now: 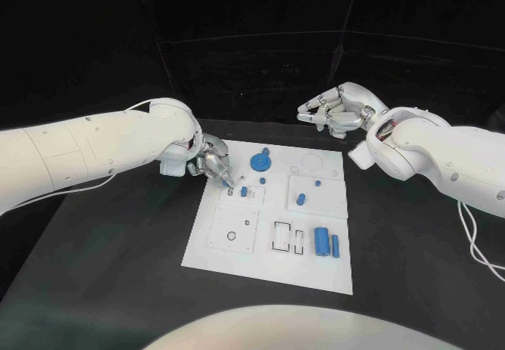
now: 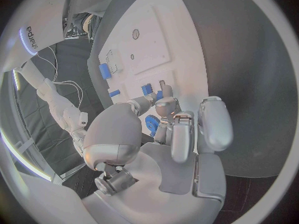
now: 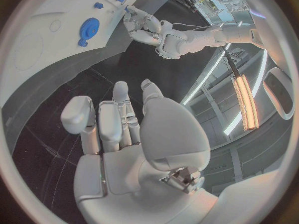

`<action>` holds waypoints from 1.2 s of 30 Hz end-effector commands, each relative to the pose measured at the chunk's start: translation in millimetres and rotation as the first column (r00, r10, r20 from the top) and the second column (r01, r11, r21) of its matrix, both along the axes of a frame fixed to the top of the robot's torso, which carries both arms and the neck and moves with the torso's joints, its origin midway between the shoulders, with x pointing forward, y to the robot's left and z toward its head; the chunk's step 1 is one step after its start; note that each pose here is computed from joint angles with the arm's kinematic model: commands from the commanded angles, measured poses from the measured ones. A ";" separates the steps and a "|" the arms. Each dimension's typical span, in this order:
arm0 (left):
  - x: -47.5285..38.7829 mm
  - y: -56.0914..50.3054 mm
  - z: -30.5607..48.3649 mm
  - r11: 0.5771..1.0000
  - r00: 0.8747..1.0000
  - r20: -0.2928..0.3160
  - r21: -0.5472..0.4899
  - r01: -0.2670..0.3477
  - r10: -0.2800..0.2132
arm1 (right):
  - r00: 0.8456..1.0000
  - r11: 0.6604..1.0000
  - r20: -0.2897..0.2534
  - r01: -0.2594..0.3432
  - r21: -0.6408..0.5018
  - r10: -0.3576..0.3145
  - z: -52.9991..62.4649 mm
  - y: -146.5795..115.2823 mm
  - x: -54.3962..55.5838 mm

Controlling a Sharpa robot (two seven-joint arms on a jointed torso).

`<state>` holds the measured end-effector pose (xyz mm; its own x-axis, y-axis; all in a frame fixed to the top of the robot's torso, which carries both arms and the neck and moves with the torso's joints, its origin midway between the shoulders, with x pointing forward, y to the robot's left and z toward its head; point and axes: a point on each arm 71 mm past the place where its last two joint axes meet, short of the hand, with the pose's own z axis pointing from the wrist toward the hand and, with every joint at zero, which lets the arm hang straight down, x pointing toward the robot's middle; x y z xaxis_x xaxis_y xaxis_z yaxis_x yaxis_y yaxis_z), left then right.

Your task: Assemble the parts on the task board

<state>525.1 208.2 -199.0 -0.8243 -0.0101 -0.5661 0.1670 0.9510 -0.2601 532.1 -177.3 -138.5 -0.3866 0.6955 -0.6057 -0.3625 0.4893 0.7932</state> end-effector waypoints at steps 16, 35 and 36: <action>-7.2 -11.2 -8.3 1.000 0.998 0.065 0.015 0.020 -0.021 | 1.000 1.000 0.004 -0.011 0.006 0.011 1.5 1.2 -0.1; -10.6 -6.2 -12.4 0.998 0.998 0.051 0.054 0.035 -0.038 | 1.000 1.000 0.005 -0.012 0.007 0.012 1.4 1.2 0.1; -10.7 -6.2 -12.4 0.998 0.998 0.052 0.055 0.036 -0.039 | 1.000 1.000 0.005 -0.012 0.007 0.012 1.5 1.1 0.0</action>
<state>514.8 201.1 -211.3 -0.7931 0.0287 -0.6084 0.2060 0.9526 -0.2237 532.4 -177.3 -138.7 -0.3870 0.6951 -0.6058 -0.3629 0.4892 0.7931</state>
